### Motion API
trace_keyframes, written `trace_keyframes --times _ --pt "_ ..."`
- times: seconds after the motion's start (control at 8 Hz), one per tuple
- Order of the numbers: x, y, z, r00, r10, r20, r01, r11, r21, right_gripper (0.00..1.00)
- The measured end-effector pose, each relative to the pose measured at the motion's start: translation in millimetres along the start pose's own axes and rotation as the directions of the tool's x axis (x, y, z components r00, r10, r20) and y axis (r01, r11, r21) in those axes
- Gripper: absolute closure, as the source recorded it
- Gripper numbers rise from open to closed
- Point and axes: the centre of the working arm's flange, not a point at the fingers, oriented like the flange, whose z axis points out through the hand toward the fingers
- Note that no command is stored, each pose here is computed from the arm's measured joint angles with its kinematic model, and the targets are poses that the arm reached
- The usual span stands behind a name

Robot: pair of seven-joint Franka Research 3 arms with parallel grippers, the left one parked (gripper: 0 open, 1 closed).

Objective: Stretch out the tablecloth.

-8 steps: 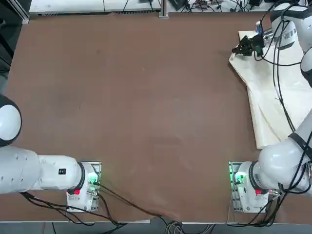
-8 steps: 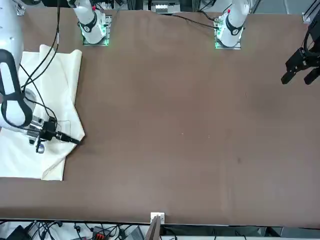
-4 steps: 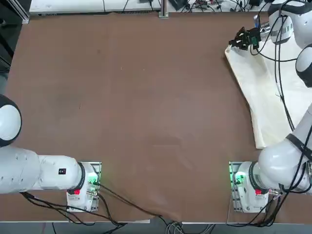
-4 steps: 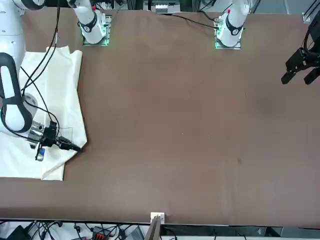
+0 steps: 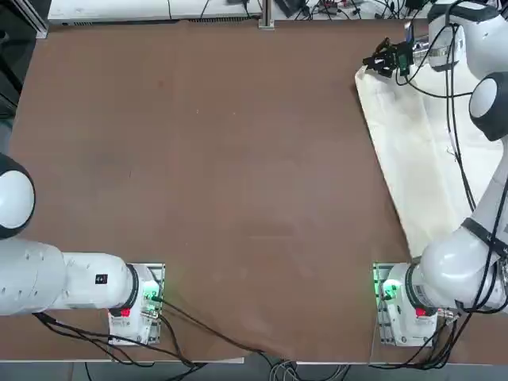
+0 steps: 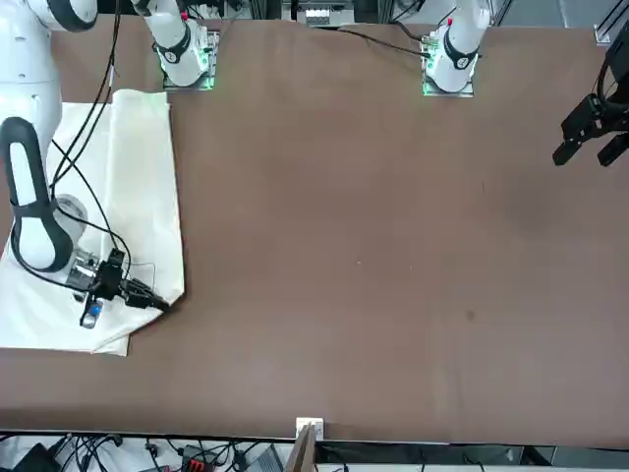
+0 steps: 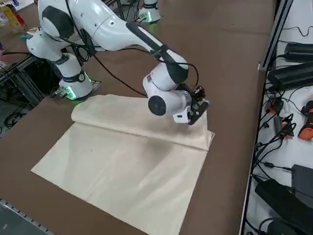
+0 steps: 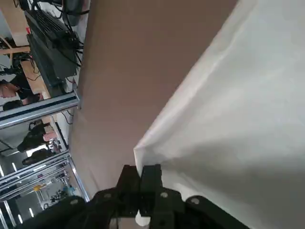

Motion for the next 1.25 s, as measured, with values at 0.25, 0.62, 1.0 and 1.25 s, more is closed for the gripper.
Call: trace_keyframes --times 0.25,0.62,1.0,1.25 --pt "9 -14 12 0.999 0.036 0.003 -0.037 0.997 0.061 0.98" --pt "16 -30 25 0.998 0.062 0.005 -0.063 0.989 0.137 0.98" --pt "9 -35 56 0.996 0.082 0.03 -0.086 0.982 0.166 0.98" --pt "6 -35 70 0.996 0.09 0.021 -0.093 0.982 0.162 0.98"
